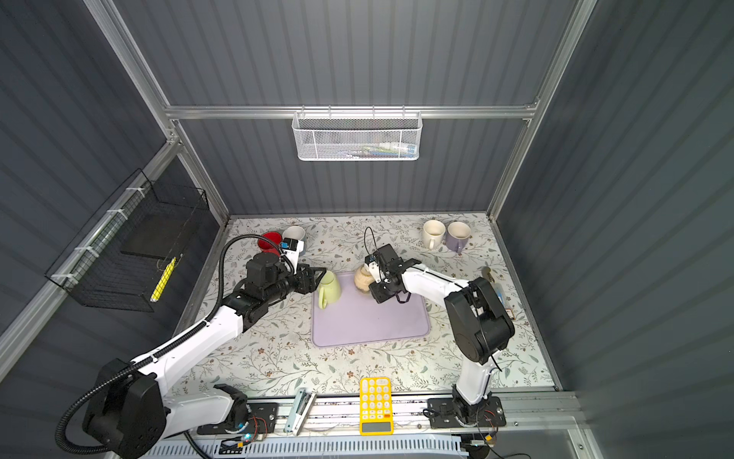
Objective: Turn the mug right side up
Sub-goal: 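Lower the right gripper onto the cream mug's base and close it, then lift and tilt the cream mug with the right gripper while the left gripper approaches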
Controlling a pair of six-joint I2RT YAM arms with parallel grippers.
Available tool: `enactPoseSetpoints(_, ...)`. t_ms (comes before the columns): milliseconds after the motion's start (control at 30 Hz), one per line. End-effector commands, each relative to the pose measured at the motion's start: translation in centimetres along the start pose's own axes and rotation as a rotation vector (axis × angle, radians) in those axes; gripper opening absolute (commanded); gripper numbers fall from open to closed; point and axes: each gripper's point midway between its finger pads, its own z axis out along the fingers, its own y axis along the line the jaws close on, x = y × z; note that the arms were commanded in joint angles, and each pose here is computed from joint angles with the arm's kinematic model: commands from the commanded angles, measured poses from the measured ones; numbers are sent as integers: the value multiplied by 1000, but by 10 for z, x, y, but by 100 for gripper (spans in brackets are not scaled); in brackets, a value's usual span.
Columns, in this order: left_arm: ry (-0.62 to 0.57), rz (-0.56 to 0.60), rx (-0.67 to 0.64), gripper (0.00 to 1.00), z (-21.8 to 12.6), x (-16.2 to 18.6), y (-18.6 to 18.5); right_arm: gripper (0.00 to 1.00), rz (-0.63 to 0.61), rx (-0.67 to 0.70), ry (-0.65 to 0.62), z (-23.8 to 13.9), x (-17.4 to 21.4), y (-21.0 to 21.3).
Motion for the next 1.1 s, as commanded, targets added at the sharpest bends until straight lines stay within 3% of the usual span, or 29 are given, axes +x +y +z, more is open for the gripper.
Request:
enactPoseSetpoints(0,-46,-21,-1,70,-3,-7,1,3,22,-33,-136,-22,-31,3)
enactPoseSetpoints(733,-36,-64,159,70,6,-9,-25,1,193,-237,-430,-97,-57,-9)
enactPoseSetpoints(1067,-38,-90,302,70,5,-15,-48,0,211,-325,-538,-124,-70,-4)
